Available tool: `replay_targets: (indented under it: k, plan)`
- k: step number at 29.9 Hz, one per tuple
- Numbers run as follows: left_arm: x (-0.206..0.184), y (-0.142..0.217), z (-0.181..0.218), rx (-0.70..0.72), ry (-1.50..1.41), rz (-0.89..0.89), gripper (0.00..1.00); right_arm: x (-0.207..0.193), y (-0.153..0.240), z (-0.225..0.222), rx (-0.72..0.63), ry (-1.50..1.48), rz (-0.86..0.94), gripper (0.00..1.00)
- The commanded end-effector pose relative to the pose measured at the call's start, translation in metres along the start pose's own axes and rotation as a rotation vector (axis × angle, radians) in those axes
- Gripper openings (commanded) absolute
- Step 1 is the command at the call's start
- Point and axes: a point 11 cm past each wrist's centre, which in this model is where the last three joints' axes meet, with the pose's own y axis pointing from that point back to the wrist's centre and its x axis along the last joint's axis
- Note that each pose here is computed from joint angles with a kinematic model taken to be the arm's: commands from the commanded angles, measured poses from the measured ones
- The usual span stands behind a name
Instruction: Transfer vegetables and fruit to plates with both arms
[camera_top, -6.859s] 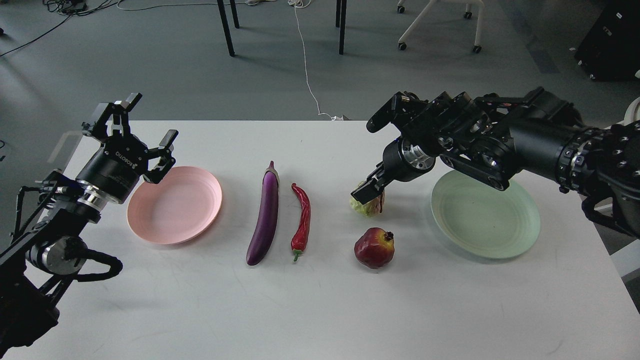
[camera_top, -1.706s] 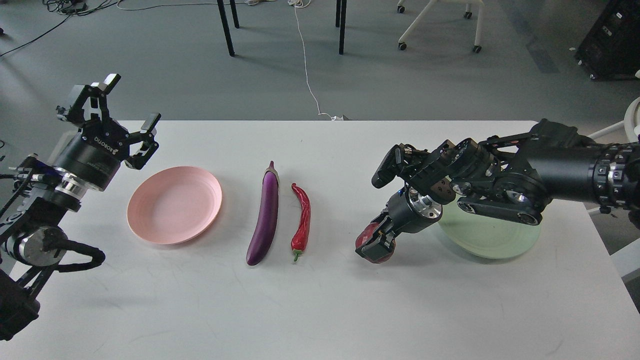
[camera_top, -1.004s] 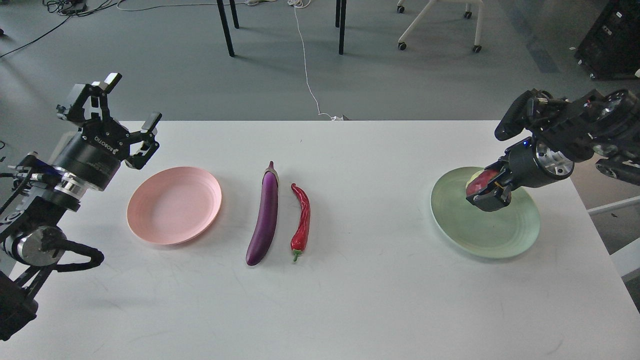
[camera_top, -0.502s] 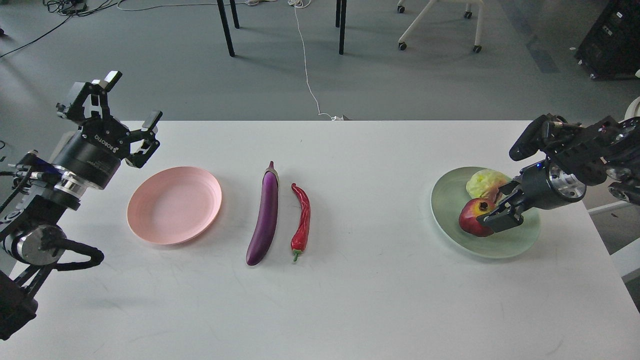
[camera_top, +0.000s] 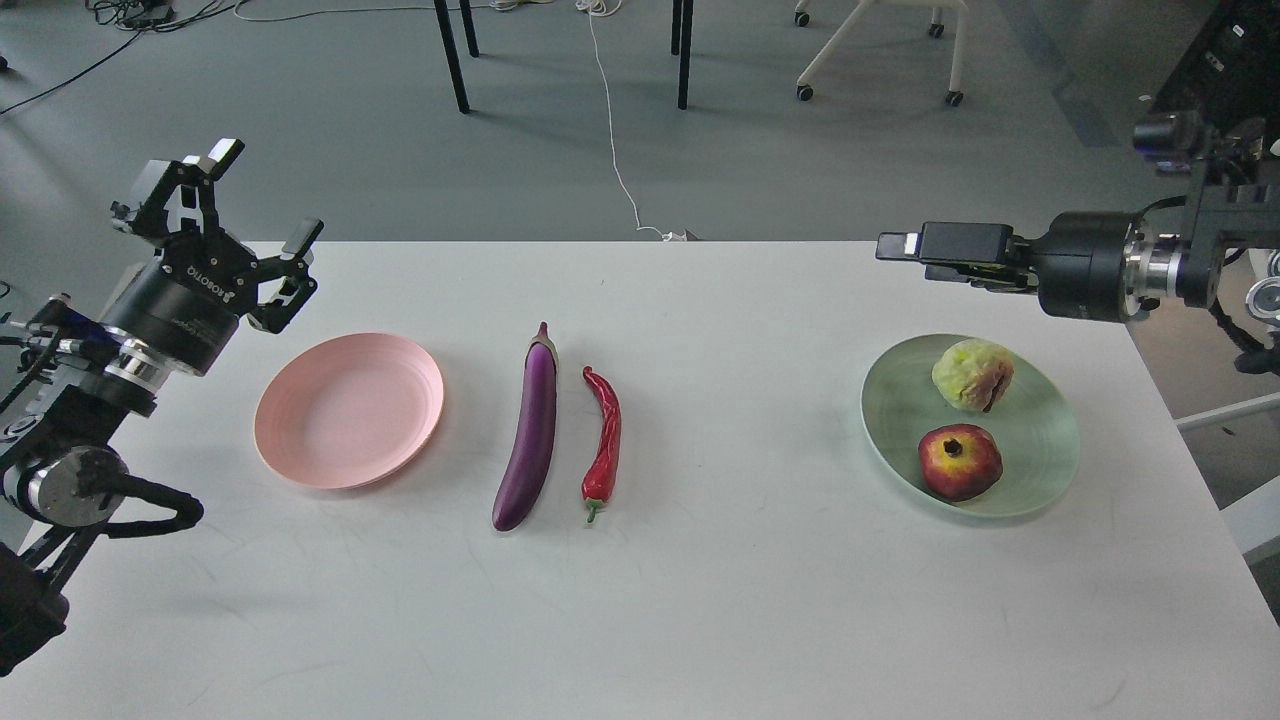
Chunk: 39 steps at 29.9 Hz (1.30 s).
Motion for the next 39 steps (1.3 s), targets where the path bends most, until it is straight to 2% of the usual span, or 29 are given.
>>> replay_targets:
  k: [1,7,11,18,25,30,39]
  plan:
    - [-0.007,-0.002,-0.006,0.036,-0.065,-0.038,0.98,0.008,0.002,0.015,0.152,-0.484,0.235,0.97]
    - [-0.029,-0.009,-0.022,0.099,-0.188,-0.139,0.98,-0.001,0.005,0.076,0.236,-0.808,0.435,0.97]
    - [-0.059,-0.019,-0.026,0.155,-0.393,-0.296,0.98,-0.010,0.013,0.098,0.341,-0.997,0.476,0.98]
    - [-0.109,-0.045,-0.045,0.288,-1.000,-0.636,0.98,-0.015,0.030,0.117,0.322,-1.020,0.498,0.98]
    - [-0.138,-0.071,-0.067,0.445,-1.357,-0.887,0.98,-0.015,0.032,0.118,0.314,-1.012,0.498,0.98]
    - [-0.118,-0.071,-0.095,0.632,-1.430,-0.927,0.98,-0.012,0.037,0.120,0.307,-1.004,0.508,0.98]
    - [-0.096,-0.080,-0.124,0.769,-1.394,-0.862,0.98,-0.015,0.053,0.131,0.261,-0.980,0.523,0.98]
